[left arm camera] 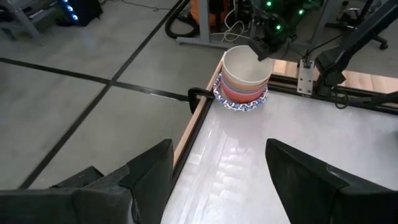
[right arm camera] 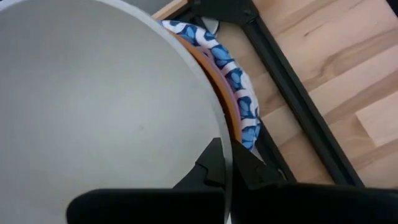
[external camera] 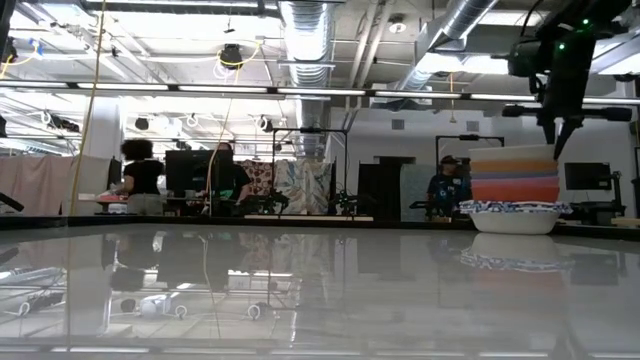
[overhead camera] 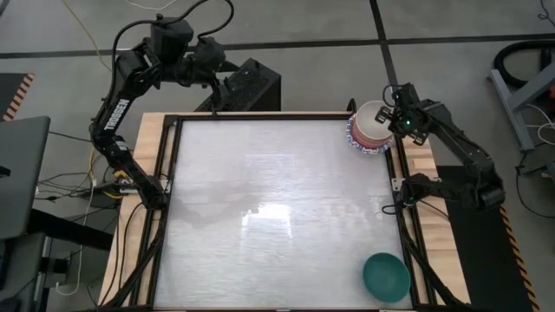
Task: Nest bowls inside each other
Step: Stack the white bowl on top of the brown bowl
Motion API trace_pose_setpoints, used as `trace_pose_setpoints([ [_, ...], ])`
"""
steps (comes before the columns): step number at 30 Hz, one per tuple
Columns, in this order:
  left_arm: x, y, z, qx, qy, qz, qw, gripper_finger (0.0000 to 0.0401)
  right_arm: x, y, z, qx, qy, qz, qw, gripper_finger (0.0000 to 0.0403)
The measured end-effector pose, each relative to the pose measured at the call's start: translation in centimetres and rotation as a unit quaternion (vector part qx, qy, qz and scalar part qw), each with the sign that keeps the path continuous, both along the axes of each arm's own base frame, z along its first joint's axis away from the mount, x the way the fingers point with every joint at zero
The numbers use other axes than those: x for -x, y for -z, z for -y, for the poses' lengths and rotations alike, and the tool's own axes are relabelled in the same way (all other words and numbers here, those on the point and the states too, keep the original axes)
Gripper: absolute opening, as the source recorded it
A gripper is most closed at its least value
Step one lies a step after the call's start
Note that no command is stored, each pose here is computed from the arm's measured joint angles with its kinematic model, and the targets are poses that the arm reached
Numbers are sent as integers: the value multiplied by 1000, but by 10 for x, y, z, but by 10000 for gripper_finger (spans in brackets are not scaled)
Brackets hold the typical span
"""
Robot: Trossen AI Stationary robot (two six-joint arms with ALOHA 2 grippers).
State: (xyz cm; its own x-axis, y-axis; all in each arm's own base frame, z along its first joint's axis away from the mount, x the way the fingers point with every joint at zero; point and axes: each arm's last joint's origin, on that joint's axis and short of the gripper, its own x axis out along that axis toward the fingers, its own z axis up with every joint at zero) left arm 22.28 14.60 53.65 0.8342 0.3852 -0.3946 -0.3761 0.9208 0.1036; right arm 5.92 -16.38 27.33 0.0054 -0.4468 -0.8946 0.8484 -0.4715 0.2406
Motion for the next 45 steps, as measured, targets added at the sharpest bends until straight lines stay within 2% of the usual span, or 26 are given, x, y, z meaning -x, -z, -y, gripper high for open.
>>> trace_pose_setpoints([
  [11, 0, 0, 0, -3, 1, 0, 1000, 245, -1, 9, 3, -2, 23, 7, 1000, 19],
  [23, 0, 0, 0, -3, 1, 0, 1000, 245, -1, 9, 4, 2, 18, 0, 1000, 88],
  [35, 0, 0, 0, -6, 2, -2, 1000, 245, 1, 1, -5, 18, -9, 20, 1000, 184],
  [45, 0, 0, 0, -6, 2, -2, 1000, 245, 3, -6, -13, 36, -16, 37, 999, 184],
])
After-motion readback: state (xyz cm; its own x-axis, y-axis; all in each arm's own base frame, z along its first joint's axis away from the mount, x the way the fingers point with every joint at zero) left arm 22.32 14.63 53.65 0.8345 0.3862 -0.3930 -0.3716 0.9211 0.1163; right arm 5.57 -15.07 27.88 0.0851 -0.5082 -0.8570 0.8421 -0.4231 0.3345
